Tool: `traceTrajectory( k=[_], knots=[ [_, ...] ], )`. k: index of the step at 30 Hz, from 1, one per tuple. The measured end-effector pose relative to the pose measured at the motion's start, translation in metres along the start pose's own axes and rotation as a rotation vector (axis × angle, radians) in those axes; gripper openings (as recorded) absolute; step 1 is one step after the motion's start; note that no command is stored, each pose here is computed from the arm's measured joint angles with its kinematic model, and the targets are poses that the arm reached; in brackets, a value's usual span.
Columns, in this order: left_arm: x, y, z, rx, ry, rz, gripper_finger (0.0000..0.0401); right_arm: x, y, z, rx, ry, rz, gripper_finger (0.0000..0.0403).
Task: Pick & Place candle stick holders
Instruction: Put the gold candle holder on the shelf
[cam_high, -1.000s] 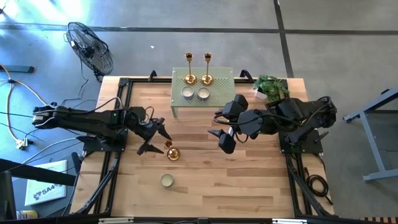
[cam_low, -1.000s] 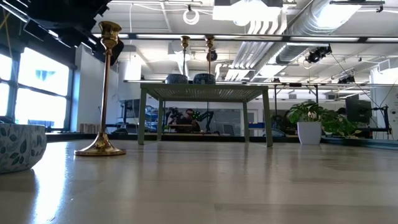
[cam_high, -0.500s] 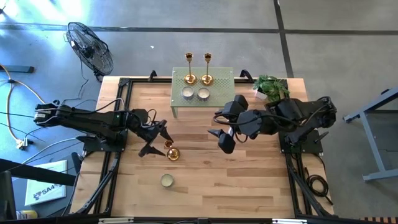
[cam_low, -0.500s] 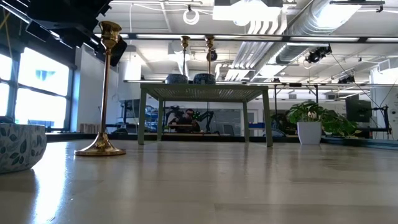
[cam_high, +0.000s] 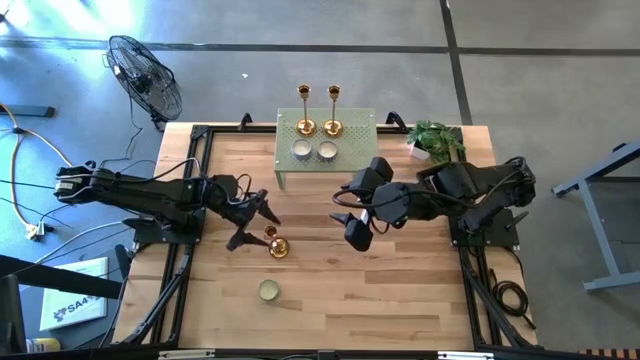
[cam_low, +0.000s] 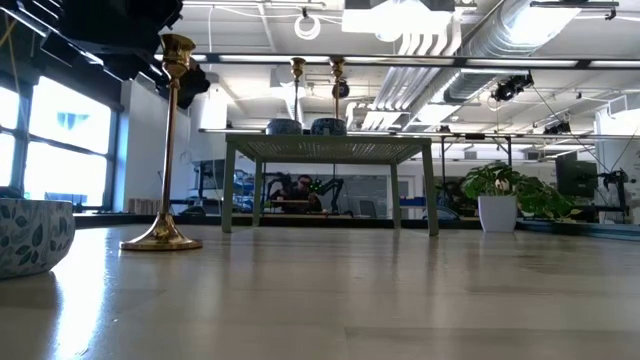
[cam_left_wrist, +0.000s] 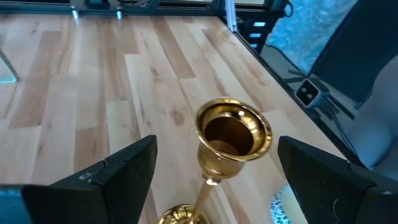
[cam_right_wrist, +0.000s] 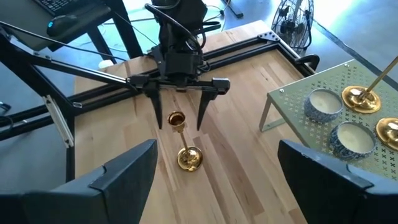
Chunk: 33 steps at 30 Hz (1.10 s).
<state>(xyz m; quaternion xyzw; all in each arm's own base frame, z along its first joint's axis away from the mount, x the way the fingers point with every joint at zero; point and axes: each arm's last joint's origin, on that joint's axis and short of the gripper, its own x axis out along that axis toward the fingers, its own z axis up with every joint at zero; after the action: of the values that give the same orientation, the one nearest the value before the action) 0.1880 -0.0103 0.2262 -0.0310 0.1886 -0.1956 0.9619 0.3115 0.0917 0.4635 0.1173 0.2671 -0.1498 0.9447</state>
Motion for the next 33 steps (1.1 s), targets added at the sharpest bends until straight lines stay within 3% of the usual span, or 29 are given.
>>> traceTrajectory(
  k=[7, 11, 17, 24, 33],
  knots=[
    [0.004, 0.002, -0.002, -0.007, 0.017, 0.019, 0.0326, 0.000, 0.000, 0.000, 0.005, 0.000, 0.000, 0.0328],
    [0.009, 0.004, -0.003, -0.007, 0.017, 0.020, 0.0303, 0.000, 0.000, 0.000, 0.005, -0.001, -0.001, 0.0328],
    [0.012, 0.005, -0.001, -0.001, 0.001, 0.016, 0.0226, 0.000, 0.000, 0.000, 0.006, -0.005, -0.007, 0.0328],
    [0.011, 0.005, -0.001, -0.021, -0.003, -0.006, 0.0097, 0.000, 0.000, 0.000, 0.002, -0.004, -0.007, 0.0328],
    [0.011, 0.005, 0.002, -0.024, -0.003, -0.004, 0.0096, 0.000, 0.000, 0.000, -0.013, -0.004, -0.008, 0.0328]
  ],
)
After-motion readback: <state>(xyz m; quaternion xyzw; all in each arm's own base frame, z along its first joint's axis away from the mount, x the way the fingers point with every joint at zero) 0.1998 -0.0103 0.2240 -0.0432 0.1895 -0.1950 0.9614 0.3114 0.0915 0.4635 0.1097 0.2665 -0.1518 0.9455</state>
